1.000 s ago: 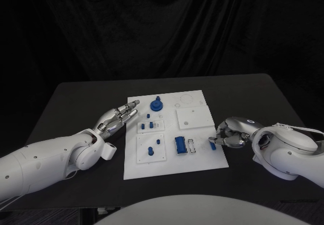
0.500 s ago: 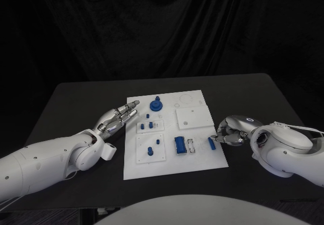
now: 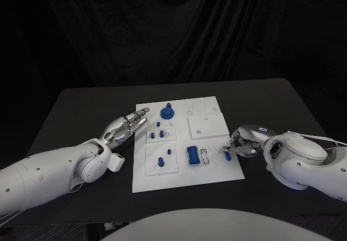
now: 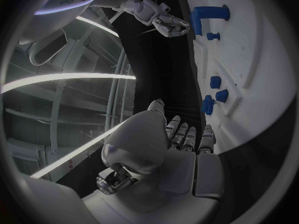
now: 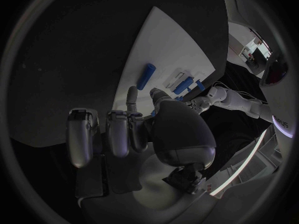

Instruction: Assemble the parts on the task board

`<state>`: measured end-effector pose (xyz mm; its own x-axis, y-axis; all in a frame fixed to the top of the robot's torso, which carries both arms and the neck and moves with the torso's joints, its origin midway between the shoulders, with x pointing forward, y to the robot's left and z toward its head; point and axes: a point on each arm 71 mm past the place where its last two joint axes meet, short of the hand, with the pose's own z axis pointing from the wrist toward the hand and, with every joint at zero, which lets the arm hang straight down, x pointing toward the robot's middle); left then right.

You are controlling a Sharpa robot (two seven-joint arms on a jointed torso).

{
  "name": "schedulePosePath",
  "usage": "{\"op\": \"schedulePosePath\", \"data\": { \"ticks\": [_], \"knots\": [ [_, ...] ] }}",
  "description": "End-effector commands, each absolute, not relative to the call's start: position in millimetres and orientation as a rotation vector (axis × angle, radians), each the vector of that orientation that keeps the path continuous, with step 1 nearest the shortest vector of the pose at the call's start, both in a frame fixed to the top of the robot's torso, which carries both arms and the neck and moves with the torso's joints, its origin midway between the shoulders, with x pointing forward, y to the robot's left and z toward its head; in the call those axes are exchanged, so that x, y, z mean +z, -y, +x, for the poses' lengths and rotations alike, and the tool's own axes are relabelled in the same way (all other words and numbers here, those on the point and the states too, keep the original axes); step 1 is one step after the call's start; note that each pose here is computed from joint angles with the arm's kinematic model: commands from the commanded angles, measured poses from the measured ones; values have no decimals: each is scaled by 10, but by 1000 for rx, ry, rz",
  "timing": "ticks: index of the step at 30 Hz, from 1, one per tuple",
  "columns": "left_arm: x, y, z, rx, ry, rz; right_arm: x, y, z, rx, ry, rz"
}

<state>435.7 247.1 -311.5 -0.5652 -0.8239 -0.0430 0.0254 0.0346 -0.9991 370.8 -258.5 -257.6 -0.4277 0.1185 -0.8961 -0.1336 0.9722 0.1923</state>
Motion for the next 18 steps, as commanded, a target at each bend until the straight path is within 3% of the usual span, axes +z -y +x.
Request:
{"op": "schedulePosePath", "data": {
  "ticks": [1, 18],
  "knots": [
    [-3081, -2454, 4348, -1658, -1595, -800, -2647, 2600, 3691, 235, -2030, -22],
    [-3093, -2459, 4339, -1659, -1602, -805, -2821, 2508, 3682, 239, -2075, -49]
  ]
}}
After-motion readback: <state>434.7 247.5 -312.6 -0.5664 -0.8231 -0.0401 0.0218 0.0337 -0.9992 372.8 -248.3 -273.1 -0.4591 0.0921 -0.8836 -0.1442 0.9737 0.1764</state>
